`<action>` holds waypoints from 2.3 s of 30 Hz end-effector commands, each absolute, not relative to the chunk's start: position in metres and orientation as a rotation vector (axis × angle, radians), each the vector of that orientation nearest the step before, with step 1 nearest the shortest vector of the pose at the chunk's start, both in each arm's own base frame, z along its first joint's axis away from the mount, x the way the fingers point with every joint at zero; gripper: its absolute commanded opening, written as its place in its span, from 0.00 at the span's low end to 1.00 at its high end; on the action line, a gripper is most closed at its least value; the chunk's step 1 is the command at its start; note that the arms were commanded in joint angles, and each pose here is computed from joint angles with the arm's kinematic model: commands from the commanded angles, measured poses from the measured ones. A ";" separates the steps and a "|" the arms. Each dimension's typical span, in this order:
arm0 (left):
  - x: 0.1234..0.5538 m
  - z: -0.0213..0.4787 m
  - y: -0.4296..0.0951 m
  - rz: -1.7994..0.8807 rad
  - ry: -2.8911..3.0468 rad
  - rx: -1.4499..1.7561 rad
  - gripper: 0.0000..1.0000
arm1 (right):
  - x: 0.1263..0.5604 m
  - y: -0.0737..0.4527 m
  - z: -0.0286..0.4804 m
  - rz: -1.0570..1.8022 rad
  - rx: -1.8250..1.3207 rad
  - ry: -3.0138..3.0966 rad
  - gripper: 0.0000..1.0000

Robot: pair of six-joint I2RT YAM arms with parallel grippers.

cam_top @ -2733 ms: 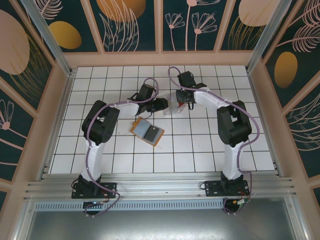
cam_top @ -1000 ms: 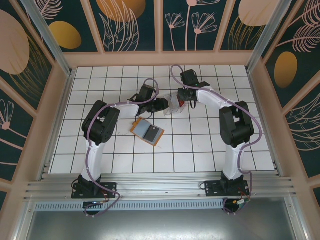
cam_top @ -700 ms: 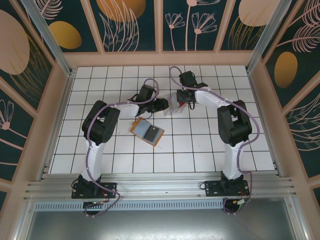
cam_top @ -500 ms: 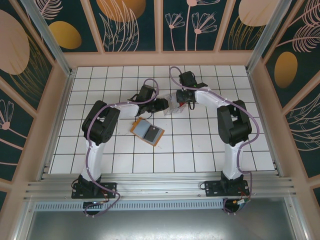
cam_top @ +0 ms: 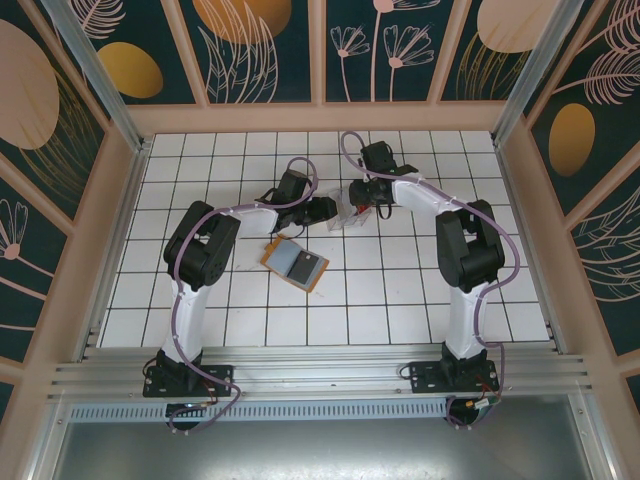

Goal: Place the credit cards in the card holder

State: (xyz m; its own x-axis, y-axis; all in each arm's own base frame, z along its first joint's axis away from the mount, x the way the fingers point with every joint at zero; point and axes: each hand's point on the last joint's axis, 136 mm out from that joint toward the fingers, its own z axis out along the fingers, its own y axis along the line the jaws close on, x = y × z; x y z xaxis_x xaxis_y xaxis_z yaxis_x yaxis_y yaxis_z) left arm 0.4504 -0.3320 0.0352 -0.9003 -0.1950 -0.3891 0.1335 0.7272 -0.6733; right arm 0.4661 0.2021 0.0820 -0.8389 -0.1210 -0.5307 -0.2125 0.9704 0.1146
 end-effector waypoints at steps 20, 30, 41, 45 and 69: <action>0.437 0.005 -0.326 -0.993 2.580 -0.071 0.50 | 0.468 0.172 0.082 0.086 -0.189 2.594 0.51; 0.437 0.005 -0.327 -0.996 2.582 -0.074 0.50 | 0.468 0.168 0.096 0.095 -0.181 2.567 0.48; 0.437 0.005 -0.327 -0.997 2.584 -0.074 0.50 | 0.467 0.172 0.104 0.129 -0.189 2.549 0.38; 0.437 0.004 -0.327 -0.993 2.586 -0.072 0.50 | 0.467 0.171 0.107 0.126 -0.185 2.541 0.38; 0.437 0.003 -0.327 -0.991 2.589 -0.072 0.50 | 0.462 0.188 0.092 0.259 -0.235 2.581 0.16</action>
